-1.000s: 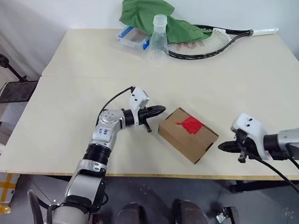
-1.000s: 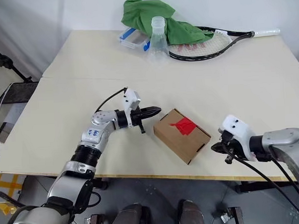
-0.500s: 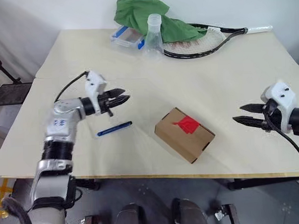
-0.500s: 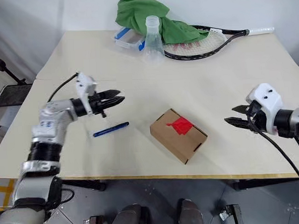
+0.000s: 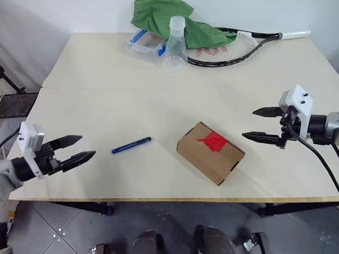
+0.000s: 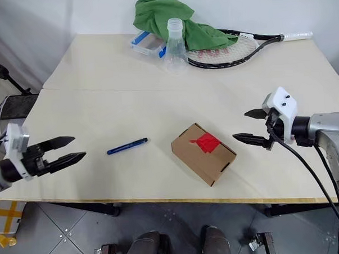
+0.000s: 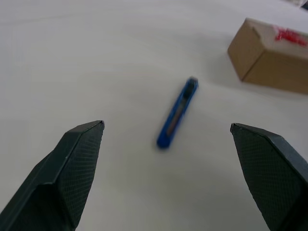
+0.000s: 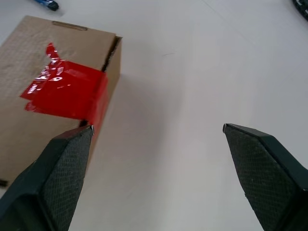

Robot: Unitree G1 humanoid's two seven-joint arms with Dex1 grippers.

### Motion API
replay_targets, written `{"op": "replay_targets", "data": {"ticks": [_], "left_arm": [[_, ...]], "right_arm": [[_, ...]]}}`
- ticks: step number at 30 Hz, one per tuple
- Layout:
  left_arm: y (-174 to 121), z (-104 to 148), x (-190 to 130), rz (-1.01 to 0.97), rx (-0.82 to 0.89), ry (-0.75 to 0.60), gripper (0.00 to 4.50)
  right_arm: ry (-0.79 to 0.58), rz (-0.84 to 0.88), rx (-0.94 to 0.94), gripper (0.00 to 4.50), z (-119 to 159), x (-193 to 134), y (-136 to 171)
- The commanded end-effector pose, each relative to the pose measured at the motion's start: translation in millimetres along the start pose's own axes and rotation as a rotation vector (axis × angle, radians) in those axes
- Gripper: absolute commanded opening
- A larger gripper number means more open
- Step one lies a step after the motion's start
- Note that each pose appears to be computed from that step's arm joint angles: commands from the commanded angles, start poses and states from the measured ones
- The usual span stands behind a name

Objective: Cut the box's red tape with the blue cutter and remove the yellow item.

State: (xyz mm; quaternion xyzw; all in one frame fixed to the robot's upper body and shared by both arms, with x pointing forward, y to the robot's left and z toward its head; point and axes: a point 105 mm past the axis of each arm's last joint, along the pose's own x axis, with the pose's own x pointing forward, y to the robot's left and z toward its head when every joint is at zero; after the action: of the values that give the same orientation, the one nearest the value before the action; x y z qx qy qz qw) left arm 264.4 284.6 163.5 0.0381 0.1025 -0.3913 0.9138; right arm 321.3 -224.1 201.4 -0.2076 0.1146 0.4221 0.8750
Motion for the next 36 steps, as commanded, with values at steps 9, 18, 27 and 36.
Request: {"op": "replay_targets", "data": {"ticks": [9, 18, 27, 36], "left_arm": [[-8.9, -0.4, 3.4, -0.002, 0.258, 0.075, 4.47], [7.1, -11.8, 46.6, -0.083, 0.327, 0.134, 4.47], [18.6, -24.7, 94.2, -0.225, 0.3, 0.195, 4.47], [16.4, -38.6, 108.1, -0.311, 0.299, 0.283, 2.97]], "right_arm": [[-0.08, 0.024, -0.084, 4.5, 26.1, 8.4, 0.0], [-0.085, 0.022, -0.09, 4.5, 31.2, 4.3, 8.2], [-0.062, -0.023, -0.06, 4.5, 24.9, -7.7, 15.9], [-0.047, -0.054, -0.05, 4.5, 22.8, -18.0, 19.1]]}}
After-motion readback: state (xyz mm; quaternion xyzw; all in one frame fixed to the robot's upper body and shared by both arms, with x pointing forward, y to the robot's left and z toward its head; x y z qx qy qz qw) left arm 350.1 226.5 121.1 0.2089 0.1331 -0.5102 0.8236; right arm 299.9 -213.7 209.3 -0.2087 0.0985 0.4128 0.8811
